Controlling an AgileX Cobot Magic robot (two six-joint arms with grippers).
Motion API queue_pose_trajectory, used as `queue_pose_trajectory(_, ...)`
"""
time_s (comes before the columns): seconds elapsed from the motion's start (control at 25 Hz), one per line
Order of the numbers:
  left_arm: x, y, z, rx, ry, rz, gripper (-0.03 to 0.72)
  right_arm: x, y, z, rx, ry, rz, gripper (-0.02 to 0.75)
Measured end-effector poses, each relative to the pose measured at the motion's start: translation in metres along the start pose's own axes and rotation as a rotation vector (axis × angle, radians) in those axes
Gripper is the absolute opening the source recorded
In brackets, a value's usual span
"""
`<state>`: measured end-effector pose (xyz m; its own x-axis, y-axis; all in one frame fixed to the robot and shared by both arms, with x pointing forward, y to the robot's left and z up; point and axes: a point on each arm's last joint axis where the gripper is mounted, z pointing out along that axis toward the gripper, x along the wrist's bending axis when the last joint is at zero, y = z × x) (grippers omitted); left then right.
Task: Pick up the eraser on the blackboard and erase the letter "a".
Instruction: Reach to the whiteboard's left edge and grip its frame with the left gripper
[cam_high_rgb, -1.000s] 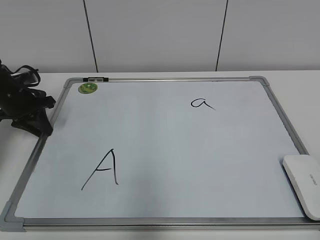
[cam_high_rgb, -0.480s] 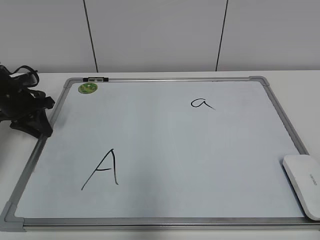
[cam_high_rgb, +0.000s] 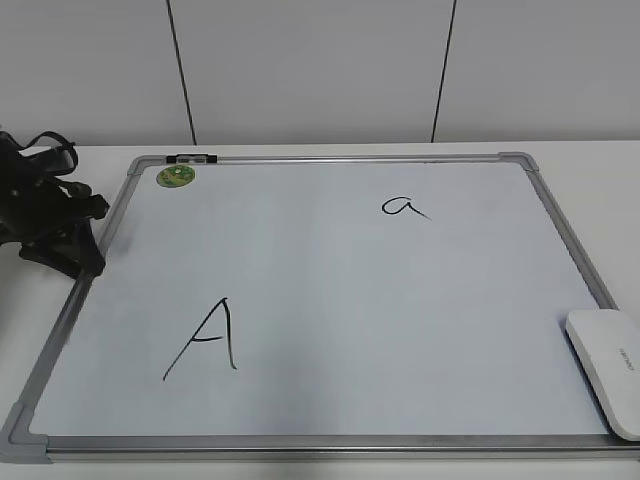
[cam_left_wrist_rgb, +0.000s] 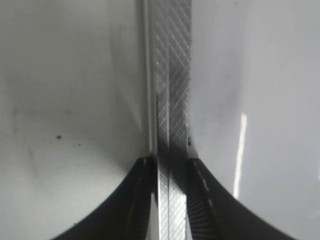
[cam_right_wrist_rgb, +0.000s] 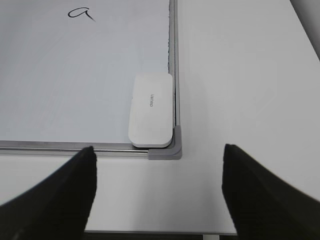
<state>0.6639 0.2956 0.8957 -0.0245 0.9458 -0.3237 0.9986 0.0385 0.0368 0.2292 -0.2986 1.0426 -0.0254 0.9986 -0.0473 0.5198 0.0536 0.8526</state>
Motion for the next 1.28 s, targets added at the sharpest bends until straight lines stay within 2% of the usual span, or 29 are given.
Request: queue_pose_trajectory(1.28, 0.0048, 0.0024, -0.0017, 0.041, -0.024, -0.014, 0.170, 0.0000, 0.0000, 0.0000, 0.000, 0.000, 0.000, 0.581)
